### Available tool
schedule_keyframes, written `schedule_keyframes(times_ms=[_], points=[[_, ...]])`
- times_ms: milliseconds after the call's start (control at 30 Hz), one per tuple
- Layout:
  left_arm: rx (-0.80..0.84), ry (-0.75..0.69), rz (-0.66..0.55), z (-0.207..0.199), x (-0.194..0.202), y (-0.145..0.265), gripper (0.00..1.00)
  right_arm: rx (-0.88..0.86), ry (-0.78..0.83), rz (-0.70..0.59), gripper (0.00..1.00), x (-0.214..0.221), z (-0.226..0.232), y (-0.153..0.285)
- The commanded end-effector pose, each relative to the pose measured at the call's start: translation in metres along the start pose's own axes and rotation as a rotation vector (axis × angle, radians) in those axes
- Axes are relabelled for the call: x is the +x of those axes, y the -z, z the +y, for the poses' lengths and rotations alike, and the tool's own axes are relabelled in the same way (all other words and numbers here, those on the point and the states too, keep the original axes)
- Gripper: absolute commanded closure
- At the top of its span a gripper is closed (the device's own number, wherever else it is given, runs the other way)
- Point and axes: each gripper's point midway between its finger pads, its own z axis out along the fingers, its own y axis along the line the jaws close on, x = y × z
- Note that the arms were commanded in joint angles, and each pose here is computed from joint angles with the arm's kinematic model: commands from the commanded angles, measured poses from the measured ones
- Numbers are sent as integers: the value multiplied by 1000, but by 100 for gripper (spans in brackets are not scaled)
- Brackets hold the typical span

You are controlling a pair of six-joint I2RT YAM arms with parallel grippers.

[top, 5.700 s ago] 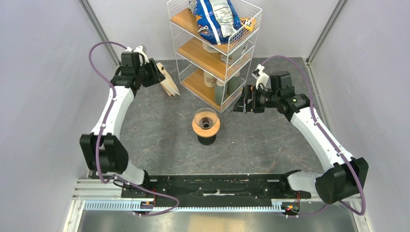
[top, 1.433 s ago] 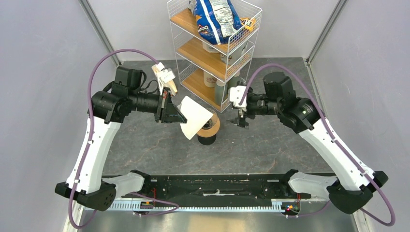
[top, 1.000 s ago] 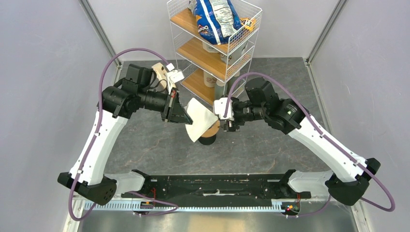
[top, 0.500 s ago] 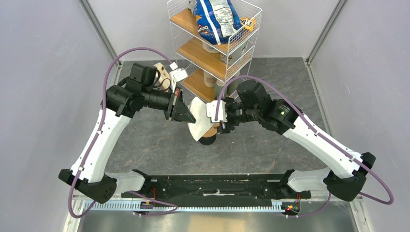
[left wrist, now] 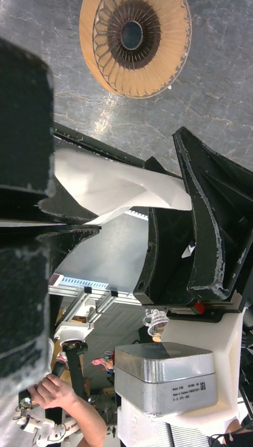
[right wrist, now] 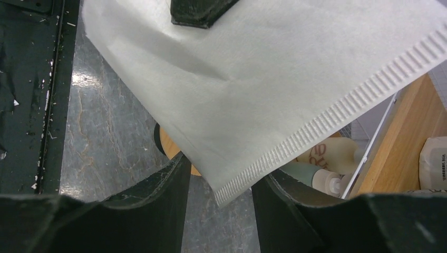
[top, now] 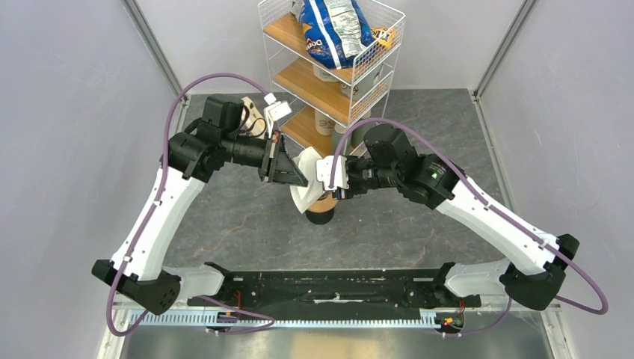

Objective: Place the coffee filter in the dripper

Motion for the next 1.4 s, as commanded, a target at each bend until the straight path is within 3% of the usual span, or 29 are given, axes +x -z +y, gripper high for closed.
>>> schedule_keyframes(times_ms=[0, 100, 167, 200, 567, 700, 867, 1000, 1233, 1367], points=[[54, 6, -9, -11, -3, -1, 98, 45, 29, -49, 49, -15, -9, 6], [47, 16, -11, -9, -2, -2, 98, 45, 34, -47, 48, -13, -6, 8], [53, 18, -8, -8, -1, -2, 98, 50, 26, -43, 33, -12, -6, 9], [52, 16, -9, -8, -1, -2, 98, 54, 24, -42, 31, -12, -7, 9], [34, -36, -7, -3, 7, -1, 98, 54, -4, -36, 47, -9, 1, 19], [2, -148, -25, -2, 5, 4, 98, 20, -84, -30, 28, -11, 13, 29], [14, -281, -4, -1, 16, 7, 98, -49, -254, -83, 25, -24, 37, 44], [51, -412, 28, -3, 29, 9, 98, -26, -398, -115, 28, -35, 30, 46], [48, -559, 82, 4, 41, 8, 98, -36, -525, -239, 48, -66, 3, 60], [57, -627, 99, 4, 44, 5, 98, -80, -582, -263, 52, -76, 2, 55]])
